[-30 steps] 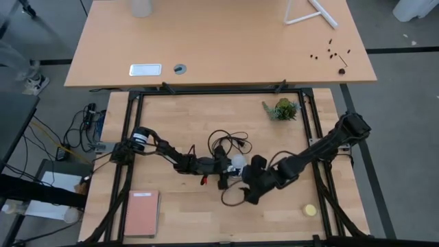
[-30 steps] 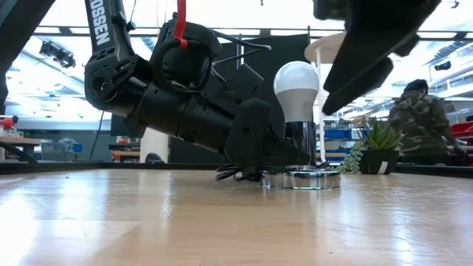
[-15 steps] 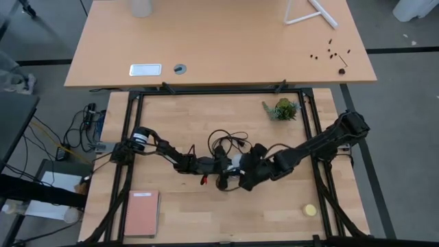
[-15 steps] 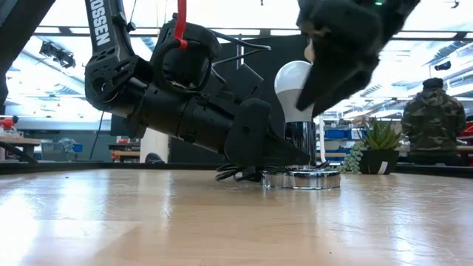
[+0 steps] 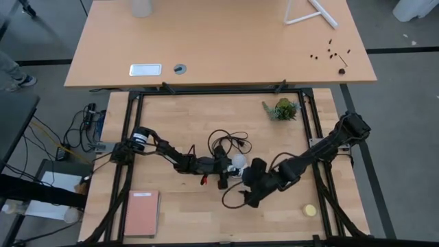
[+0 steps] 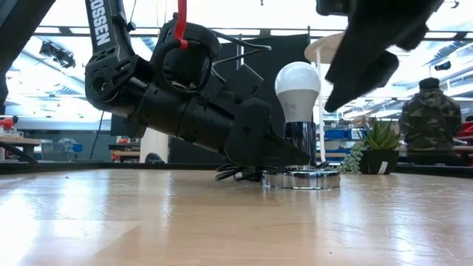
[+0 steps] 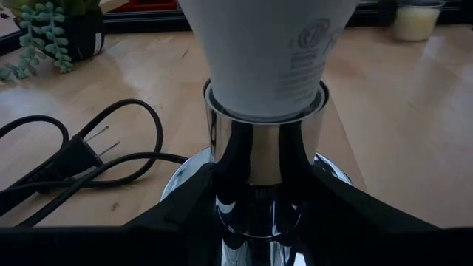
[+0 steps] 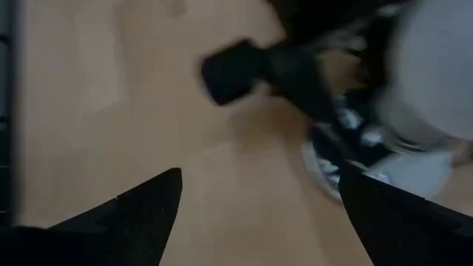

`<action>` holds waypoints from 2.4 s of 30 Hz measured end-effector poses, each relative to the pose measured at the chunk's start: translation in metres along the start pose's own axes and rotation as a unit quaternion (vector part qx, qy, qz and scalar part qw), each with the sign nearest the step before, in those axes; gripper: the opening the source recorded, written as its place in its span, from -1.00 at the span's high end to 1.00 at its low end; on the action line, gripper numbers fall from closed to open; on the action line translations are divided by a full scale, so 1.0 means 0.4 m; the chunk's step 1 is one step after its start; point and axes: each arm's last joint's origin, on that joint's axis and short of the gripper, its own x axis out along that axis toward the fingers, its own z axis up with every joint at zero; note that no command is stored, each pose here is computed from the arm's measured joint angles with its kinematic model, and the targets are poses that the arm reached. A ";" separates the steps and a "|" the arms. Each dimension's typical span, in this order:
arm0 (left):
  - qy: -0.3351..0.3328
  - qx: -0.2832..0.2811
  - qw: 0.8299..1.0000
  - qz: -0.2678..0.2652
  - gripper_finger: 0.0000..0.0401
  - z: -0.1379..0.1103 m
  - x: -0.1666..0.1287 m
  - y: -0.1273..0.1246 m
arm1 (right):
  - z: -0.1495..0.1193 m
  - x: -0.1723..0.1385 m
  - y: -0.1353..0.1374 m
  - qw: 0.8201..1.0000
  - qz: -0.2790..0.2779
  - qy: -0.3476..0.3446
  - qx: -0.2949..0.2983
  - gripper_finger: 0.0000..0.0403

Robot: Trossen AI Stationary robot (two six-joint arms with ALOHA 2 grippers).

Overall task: Screw lightbulb
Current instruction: Insert the lightbulb into the lamp

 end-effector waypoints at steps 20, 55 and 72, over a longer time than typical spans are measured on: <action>0.000 0.002 1.000 -0.007 0.03 0.000 -0.001 -0.004 | 0.031 0.020 -0.029 1.000 0.010 0.009 0.018 -0.85; 0.005 0.002 1.000 0.003 0.03 -0.002 0.001 0.001 | 0.015 0.011 -0.012 1.000 0.014 0.012 0.004 -0.85; 0.005 0.003 1.000 -0.001 0.03 -0.003 0.000 0.001 | 0.121 -0.068 -0.065 0.982 -0.094 0.091 -0.132 -0.85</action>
